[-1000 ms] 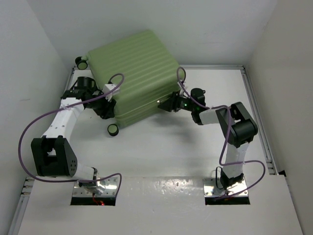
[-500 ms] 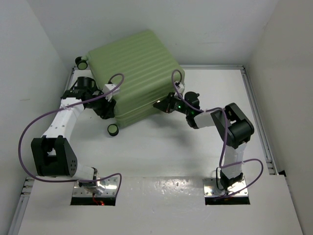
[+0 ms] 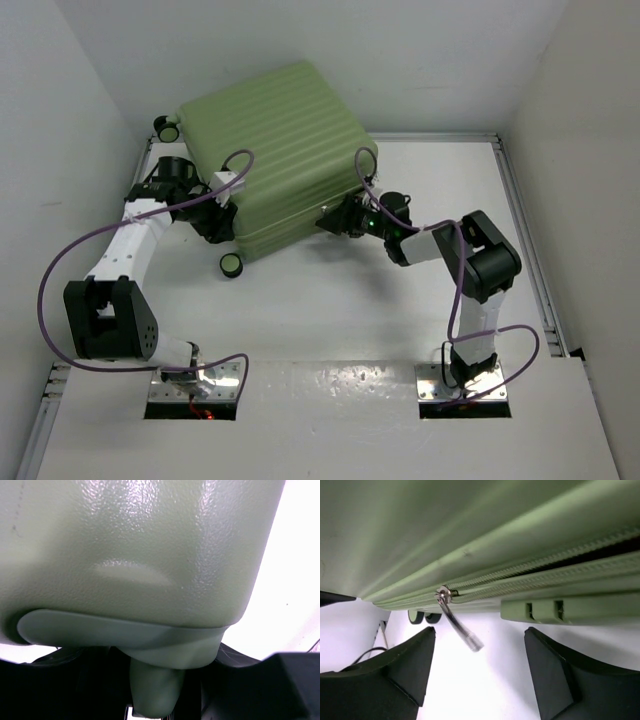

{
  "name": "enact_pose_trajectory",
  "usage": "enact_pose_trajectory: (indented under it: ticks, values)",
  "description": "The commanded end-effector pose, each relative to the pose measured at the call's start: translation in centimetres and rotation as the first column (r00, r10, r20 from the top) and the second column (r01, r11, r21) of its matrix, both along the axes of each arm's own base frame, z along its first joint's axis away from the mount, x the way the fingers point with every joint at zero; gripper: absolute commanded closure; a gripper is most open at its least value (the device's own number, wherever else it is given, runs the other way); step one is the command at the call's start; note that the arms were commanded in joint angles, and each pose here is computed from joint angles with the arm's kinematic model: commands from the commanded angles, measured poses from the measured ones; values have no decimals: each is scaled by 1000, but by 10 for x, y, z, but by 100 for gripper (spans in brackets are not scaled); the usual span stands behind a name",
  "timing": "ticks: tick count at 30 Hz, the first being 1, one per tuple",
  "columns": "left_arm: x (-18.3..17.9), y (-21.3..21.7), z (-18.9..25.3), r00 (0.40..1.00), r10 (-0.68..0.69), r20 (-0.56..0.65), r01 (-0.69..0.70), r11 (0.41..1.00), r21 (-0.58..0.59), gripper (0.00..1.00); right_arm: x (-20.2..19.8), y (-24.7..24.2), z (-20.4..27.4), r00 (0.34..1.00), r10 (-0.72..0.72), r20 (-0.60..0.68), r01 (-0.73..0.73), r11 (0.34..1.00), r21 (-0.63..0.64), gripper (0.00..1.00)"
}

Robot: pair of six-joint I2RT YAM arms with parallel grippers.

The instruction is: Pack the luggage

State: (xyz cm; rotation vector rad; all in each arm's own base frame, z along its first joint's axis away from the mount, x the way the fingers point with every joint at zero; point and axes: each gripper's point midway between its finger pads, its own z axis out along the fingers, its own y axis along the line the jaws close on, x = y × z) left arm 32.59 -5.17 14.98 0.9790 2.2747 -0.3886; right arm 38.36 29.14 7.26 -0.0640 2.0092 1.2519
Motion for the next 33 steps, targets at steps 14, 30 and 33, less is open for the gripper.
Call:
enact_pose_trajectory:
  ticks: [14, 30, 33]
  values:
    - [19, 39, -33, 976, 209, -58, -204, 975, 90, 100, 25, 6, 49, 978, -55, 199, 49, 998, 37, 39]
    - [19, 39, -35, 971, 228, -67, -223, 972, 75, 100, 26, 6, 64, 961, -69, 267, 65, 998, 25, 81]
    - [16, 39, -38, 971, 228, -76, -222, 972, 76, 100, 29, -3, 67, 966, -93, 242, 84, 995, 44, 100]
